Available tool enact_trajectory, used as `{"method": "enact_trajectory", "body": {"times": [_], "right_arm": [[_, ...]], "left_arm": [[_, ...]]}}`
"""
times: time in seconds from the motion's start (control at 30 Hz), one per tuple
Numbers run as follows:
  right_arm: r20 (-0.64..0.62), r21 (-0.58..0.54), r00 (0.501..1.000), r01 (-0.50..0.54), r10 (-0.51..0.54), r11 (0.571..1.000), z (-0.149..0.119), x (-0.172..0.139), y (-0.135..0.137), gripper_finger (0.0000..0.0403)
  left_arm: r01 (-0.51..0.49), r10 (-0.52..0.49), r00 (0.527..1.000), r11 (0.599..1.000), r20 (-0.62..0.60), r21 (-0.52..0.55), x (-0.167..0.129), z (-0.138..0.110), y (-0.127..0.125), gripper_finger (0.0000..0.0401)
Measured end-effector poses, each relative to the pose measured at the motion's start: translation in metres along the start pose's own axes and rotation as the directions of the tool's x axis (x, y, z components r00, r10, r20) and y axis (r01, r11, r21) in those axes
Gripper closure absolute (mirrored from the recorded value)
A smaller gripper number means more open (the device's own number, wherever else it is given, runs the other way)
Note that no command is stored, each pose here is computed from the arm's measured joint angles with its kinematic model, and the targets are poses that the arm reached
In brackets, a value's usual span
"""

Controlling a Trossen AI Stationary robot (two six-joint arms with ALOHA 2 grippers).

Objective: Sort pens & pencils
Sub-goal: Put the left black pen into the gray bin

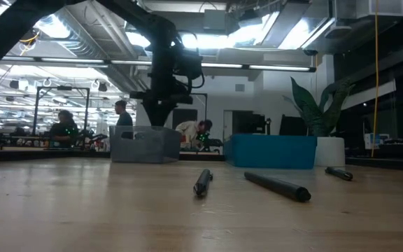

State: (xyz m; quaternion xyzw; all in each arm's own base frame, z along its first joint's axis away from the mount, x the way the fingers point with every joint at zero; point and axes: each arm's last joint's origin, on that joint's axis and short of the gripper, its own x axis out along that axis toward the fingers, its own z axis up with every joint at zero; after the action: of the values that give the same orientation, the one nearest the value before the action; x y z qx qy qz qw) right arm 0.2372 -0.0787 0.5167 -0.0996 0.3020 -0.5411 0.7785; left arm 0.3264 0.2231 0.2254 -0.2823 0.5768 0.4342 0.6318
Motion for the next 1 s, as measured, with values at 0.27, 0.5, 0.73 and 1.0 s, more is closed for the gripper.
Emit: {"method": "enact_trajectory", "body": {"times": [0.27,0.5,0.73,1.0], "right_arm": [[0.0,0.0,1.0,0.0,0.0,1.0,0.0,0.0,0.0,0.0325],[0.0,0.0,1.0,0.0,0.0,1.0,0.0,0.0,0.0,0.0325],[-0.001,-0.003,1.0,0.0,0.0,1.0,0.0,0.0,0.0,0.0325],[-0.01,-0.051,1.0,0.001,-0.002,0.999,-0.001,0.0,0.0,0.0325]], "left_arm": [[-0.025,0.026,1.0,1.0,0.015,-0.012,-0.001,0.0,0.001,0.0307],[-0.027,0.027,1.0,1.0,0.006,-0.001,-0.013,-0.011,-0.008,0.0307],[0.033,-0.033,0.999,0.999,0.02,0.012,-0.045,-0.041,-0.034,0.0307],[0.151,-0.155,0.986,0.987,0.066,0.062,-0.084,-0.098,-0.086,0.0307]]}}
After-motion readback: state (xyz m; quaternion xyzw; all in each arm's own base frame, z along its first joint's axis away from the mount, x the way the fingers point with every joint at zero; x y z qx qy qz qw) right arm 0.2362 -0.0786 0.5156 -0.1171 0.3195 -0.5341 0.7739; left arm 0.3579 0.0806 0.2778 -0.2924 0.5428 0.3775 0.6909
